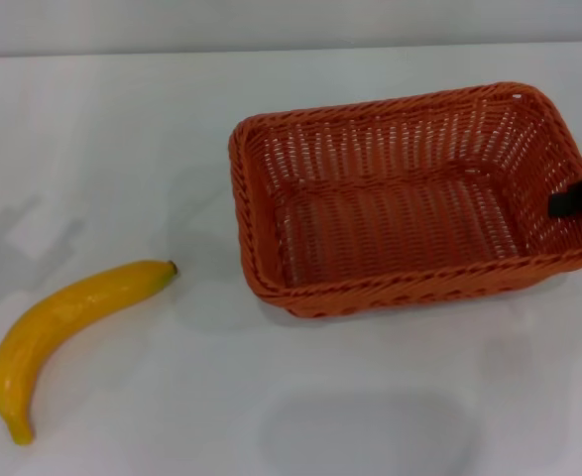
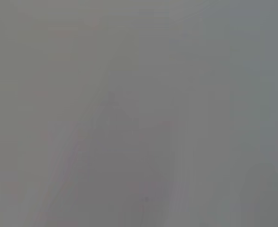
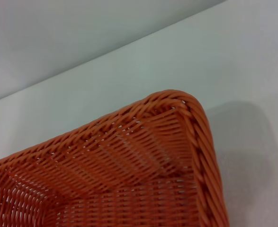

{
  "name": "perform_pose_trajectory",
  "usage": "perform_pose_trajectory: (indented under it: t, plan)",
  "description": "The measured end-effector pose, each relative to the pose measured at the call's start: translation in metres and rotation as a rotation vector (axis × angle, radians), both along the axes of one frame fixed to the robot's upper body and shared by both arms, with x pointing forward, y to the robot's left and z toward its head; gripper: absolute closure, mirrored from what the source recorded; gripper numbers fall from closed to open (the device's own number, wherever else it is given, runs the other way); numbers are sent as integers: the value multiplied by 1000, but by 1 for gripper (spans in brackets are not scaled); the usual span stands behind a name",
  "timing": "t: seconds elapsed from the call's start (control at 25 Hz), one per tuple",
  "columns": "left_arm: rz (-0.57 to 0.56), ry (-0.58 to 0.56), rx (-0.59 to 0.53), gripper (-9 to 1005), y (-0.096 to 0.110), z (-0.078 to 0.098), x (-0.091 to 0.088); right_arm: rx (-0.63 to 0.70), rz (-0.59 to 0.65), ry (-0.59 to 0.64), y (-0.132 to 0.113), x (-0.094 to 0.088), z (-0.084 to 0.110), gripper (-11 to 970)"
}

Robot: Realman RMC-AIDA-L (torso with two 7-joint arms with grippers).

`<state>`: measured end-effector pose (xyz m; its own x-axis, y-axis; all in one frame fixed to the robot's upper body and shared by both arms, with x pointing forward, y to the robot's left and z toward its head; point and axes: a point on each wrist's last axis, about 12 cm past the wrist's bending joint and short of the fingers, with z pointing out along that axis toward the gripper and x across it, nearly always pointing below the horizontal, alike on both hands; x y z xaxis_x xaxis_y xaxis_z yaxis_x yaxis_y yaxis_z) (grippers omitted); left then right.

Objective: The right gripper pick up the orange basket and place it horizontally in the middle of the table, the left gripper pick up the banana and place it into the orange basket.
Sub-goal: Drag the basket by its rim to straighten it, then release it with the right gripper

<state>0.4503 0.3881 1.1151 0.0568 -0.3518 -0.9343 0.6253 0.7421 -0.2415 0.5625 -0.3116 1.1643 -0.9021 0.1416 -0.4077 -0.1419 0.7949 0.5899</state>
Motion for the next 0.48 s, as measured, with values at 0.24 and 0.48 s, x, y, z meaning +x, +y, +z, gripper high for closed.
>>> perform_pose_trajectory:
  t: [0.24,0.48]
  plan:
    - [-5,-1,-2,225,0,0,-2,24,24,10,5,1,-4,783]
    - [-5,3,-1,225,0,-1,-4,36,53,-2,4,1,-4,666]
